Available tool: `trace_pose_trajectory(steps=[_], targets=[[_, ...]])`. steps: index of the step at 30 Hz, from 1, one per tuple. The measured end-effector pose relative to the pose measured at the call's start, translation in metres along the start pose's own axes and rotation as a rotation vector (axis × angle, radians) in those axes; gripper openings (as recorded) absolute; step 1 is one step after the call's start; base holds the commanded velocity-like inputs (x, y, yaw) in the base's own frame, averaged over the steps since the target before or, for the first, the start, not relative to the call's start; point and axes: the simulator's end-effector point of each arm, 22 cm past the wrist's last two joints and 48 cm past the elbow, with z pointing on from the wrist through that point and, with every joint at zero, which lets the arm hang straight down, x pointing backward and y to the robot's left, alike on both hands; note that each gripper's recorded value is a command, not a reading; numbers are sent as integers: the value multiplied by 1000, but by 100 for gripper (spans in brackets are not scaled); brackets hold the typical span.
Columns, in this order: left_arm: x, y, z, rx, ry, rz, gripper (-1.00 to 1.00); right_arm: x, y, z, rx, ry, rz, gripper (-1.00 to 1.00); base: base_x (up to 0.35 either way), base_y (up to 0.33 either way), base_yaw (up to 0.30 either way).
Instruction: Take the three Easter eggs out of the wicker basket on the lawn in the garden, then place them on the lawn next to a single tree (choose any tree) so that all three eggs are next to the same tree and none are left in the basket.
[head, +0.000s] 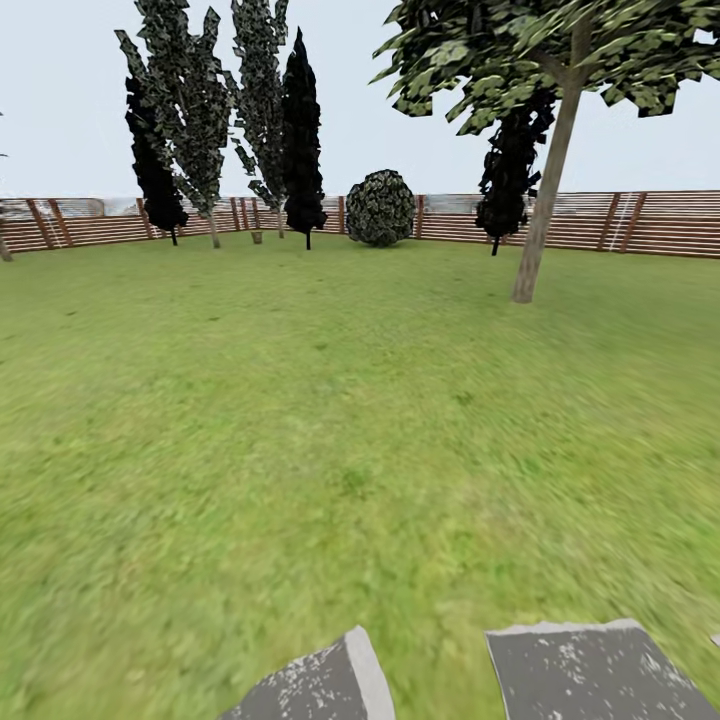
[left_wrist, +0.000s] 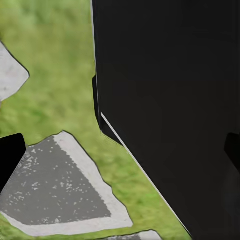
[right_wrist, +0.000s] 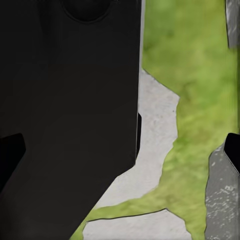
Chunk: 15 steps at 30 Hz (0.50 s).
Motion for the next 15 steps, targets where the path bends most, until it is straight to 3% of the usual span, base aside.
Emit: trace_pose_trajectory(steps=[15], targets=[[0, 0, 0, 0, -1, 0, 100, 0, 0, 0, 1, 0, -1, 100, 330, 0, 0]])
